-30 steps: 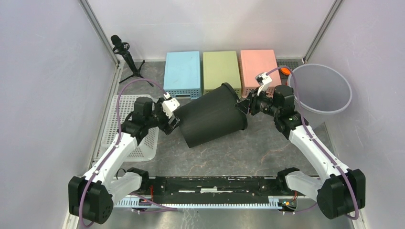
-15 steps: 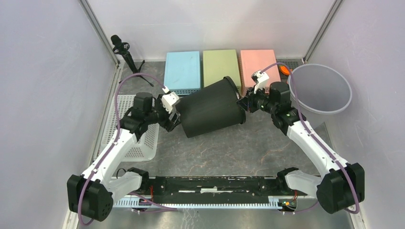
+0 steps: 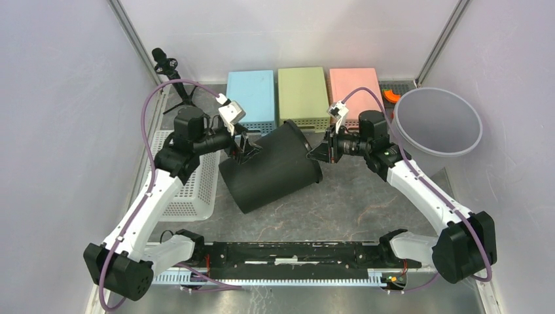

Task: Turn the large container upside down
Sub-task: Turn the container upside down at the center of the board.

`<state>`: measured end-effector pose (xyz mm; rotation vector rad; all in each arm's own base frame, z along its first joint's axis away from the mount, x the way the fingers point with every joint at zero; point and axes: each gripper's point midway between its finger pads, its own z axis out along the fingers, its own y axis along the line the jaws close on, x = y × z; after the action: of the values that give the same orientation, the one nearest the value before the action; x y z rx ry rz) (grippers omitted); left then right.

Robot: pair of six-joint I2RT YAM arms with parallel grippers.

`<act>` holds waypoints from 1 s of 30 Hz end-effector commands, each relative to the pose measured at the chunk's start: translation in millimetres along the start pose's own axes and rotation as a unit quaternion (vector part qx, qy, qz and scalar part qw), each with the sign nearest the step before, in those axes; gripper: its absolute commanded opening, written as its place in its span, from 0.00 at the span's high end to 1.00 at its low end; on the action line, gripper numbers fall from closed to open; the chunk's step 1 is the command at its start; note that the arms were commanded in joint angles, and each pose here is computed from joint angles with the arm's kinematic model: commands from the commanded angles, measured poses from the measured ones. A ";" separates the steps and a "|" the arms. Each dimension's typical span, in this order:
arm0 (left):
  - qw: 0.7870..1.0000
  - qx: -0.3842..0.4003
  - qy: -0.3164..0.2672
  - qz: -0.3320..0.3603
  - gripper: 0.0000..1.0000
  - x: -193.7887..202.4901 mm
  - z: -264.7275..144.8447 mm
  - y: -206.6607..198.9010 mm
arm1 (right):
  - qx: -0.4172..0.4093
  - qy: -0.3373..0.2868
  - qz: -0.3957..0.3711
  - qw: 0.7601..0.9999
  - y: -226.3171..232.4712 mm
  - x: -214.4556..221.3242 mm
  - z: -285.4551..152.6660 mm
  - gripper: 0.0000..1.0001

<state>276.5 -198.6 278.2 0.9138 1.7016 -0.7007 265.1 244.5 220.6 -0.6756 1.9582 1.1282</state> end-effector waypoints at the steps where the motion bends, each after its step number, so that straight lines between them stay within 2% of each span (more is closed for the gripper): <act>1: 1.000 -0.012 -0.011 0.010 0.12 -21.4 -13.9 -2.4 | -0.074 -0.002 -0.019 0.997 29.8 -2.9 -6.9 0.98; 6: 0.994 -0.105 -0.002 0.041 0.09 -44.9 -39.1 22.5 | -0.084 -0.005 0.007 0.996 35.2 -6.2 -15.5 0.99; 10: 0.982 -0.164 0.034 0.088 0.04 -41.6 -64.5 35.8 | -0.001 -0.016 0.054 0.998 1.0 -11.4 -32.5 1.00; 12: 0.979 -0.160 0.064 0.112 0.01 -28.0 -73.0 32.1 | 0.031 -0.011 0.078 0.996 -16.4 -7.9 -40.1 1.00; 16: 0.970 -0.107 0.136 0.171 0.00 22.5 -80.2 16.4 | 0.063 0.002 0.107 0.992 -38.8 -0.4 -49.5 1.00; 21: 0.961 -0.085 0.177 0.197 0.00 76.8 -65.9 21.4 | 0.082 0.012 0.116 0.990 -51.8 2.6 -52.6 1.00; 24: 0.962 -0.096 0.164 0.194 0.00 85.6 -49.3 32.1 | 0.089 0.014 0.115 0.989 -56.5 2.8 -53.7 1.00; 28: 0.973 -0.108 0.145 0.140 0.01 90.4 -30.5 39.1 | 0.091 0.015 0.105 0.990 -57.2 2.2 -55.3 1.00; 30: 0.976 -0.119 0.144 0.112 0.02 94.2 -22.7 45.0 | 0.098 0.017 0.084 0.991 -58.0 -1.1 -58.1 0.96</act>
<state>254.3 -122.1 172.5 1.2016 1.9234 -0.2138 279.9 178.6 215.7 -0.4102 2.1330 1.1321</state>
